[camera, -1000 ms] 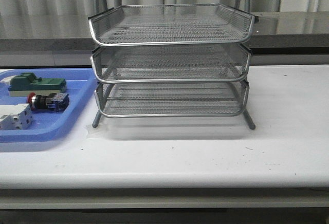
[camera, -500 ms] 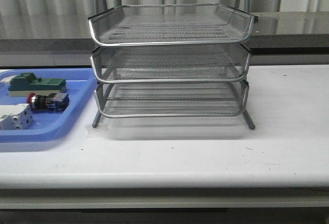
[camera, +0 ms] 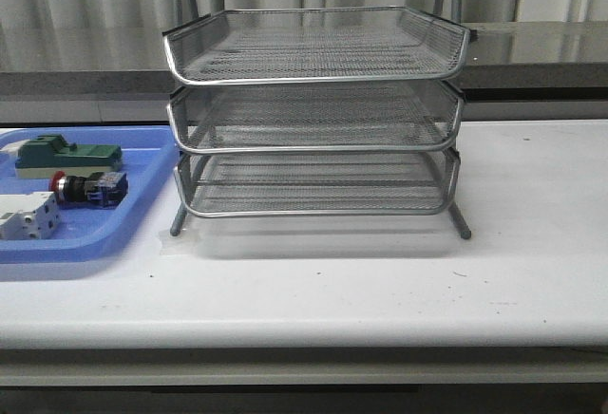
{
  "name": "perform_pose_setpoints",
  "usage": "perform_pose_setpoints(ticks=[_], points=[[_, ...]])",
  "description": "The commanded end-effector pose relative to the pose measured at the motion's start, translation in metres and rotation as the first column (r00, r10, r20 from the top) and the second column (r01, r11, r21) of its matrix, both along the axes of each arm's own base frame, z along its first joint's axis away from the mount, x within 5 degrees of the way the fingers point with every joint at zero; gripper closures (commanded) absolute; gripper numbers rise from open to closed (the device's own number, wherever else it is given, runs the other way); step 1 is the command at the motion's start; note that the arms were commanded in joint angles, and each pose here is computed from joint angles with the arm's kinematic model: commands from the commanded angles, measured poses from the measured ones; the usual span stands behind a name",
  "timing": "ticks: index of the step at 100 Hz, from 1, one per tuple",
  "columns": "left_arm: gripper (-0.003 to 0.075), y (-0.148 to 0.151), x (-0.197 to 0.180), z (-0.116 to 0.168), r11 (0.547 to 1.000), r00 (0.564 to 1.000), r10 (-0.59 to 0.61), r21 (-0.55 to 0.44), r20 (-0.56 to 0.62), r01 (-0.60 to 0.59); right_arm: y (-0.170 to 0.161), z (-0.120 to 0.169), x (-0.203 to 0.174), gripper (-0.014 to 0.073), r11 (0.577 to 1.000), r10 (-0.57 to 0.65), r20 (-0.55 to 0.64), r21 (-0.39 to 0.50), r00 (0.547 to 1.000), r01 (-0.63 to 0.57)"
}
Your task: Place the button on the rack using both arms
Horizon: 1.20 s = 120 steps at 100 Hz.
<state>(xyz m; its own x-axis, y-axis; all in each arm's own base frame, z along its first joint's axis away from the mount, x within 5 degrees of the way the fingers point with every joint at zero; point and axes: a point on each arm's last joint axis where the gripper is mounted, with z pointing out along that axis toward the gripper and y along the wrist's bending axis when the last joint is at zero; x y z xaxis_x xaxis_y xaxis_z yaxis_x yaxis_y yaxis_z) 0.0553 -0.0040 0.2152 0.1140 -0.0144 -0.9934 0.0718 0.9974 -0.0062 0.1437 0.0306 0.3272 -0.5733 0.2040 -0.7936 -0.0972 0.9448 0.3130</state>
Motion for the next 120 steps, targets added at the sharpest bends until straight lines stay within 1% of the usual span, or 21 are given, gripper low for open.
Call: perform_pose_setpoints(ticks=[1,6,13,19,23,30,42,47,52,62,68,79,92,98,120], points=[[0.0740,0.000,-0.001,-0.008,1.000,0.998,-0.001,-0.020,0.058,0.003,0.003,0.012,0.012,0.0655,0.995,-0.027,0.047,0.097,0.998,0.023],[0.0740,0.000,-0.001,-0.008,1.000,0.998,-0.001,-0.020,0.058,0.003,0.006,0.008,0.018,0.0655,0.990,-0.026,0.009,0.138,1.000,0.024],[0.0740,0.000,-0.001,-0.008,1.000,0.998,-0.001,-0.020,0.058,0.003,0.008,0.000,0.026,0.0648,0.987,-0.018,-0.056,0.160,0.998,0.026],[0.0740,0.000,-0.001,-0.008,1.000,0.998,-0.001,-0.020,0.058,0.003,0.011,-0.009,0.033,0.0619,0.985,-0.006,-0.120,0.169,0.993,0.026],[0.0740,0.000,-0.001,-0.008,1.000,0.998,-0.001,-0.020,0.058,0.003,0.012,-0.014,0.038,0.0584,0.983,-0.001,-0.160,0.181,0.987,0.030],[0.0740,0.000,-0.001,-0.008,1.000,0.998,-0.001,-0.020,0.058,0.003,0.015,-0.022,0.046,0.0494,0.977,0.004,-0.211,0.208,0.977,0.041],[0.0740,0.000,-0.001,-0.008,1.000,0.998,-0.001,-0.020,0.058,0.003,0.019,-0.032,0.059,0.0279,0.973,0.028,-0.240,0.229,0.970,0.028],[0.0740,0.000,-0.001,-0.008,1.000,0.998,-0.001,-0.020,0.058,0.003,0.021,-0.035,0.064,0.0216,0.972,0.035,-0.236,0.236,0.971,0.022],[0.0740,0.000,-0.001,-0.008,1.000,0.998,-0.001,-0.020,0.058,0.003,0.022,-0.038,0.071,0.0185,0.969,0.035,-0.229,0.247,0.973,0.024],[0.0740,0.000,-0.001,-0.008,1.000,0.998,-0.001,-0.020,0.058,0.003,0.023,-0.043,0.083,0.0182,0.958,0.015,-0.206,0.282,0.979,0.045],[0.0740,0.000,-0.001,-0.008,1.000,0.998,-0.001,-0.020,0.058,0.003,0.023,-0.047,0.091,0.0182,0.957,0.006,-0.192,0.286,0.981,0.050],[0.0740,0.000,-0.001,-0.008,1.000,0.998,-0.001,-0.020,0.058,0.003,0.025,-0.058,0.104,0.0182,0.948,0.003,-0.203,0.312,0.979,0.062],[0.0740,0.000,-0.001,-0.008,1.000,0.998,-0.001,-0.020,0.058,0.003,0.029,-0.072,0.116,0.0182,0.942,0.027,-0.214,0.333,0.977,0.047],[0.0740,0.000,-0.001,-0.008,1.000,0.998,-0.001,-0.020,0.058,0.003,0.031,-0.077,0.122,0.0182,0.933,0.032,-0.213,0.357,0.977,0.047],[0.0740,0.000,-0.001,-0.008,1.000,0.998,-0.001,-0.020,0.058,0.003,0.037,-0.095,0.139,0.0182,0.913,0.071,-0.189,0.408,0.980,0.013]])
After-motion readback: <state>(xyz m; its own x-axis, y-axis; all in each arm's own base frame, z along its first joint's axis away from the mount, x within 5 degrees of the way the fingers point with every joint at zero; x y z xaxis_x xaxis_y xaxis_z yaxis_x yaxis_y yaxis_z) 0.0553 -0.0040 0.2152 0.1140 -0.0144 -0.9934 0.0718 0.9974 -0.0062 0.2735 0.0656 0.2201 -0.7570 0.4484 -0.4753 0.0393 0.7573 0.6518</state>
